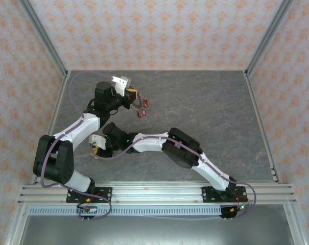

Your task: Put the keys on the keyring

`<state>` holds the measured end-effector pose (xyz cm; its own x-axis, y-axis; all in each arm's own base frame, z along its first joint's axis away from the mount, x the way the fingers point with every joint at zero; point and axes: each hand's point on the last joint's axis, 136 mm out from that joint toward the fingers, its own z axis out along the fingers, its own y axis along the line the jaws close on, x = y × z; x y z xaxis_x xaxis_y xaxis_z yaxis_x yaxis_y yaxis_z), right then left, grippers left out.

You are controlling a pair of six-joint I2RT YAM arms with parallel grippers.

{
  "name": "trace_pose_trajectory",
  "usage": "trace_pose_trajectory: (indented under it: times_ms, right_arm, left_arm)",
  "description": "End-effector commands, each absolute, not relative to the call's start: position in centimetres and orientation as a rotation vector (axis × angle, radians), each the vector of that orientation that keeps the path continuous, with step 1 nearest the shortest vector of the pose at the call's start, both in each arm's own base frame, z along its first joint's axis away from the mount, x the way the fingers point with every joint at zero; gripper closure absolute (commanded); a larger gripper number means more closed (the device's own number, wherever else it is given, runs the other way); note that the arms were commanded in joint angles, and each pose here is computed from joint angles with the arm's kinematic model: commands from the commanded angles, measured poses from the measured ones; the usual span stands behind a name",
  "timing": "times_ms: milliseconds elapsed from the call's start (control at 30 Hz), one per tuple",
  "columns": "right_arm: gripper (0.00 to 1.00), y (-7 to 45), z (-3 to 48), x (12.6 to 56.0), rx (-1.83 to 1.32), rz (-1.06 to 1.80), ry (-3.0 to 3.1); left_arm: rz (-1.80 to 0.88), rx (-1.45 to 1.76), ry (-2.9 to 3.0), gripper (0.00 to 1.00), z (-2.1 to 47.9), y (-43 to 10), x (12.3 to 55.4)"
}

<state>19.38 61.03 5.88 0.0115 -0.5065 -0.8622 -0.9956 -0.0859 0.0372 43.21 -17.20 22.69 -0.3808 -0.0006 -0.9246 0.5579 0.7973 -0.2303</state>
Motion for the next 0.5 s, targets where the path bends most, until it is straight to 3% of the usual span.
trace_pose_trajectory:
  times_ms: [0, 200, 467]
  right_arm:
    - [0.78, 60.7, 3.2, 18.4, -1.714, 0.989, 1.677]
    - [0.82, 58.3, 0.6, 19.1, -1.731, 0.843, 1.763]
    - [0.86, 51.7, 1.2, 20.8, -1.545, 0.781, 1.871]
  left_arm:
    - [-0.644, 0.446, 1.782, 1.00, 26.7, -17.3, 43.1]
    - [-0.639, 0.458, 1.791, 1.00, 26.9, -17.2, 42.5]
    - [-0.641, 0.473, 1.799, 1.00, 27.2, -17.0, 41.2]
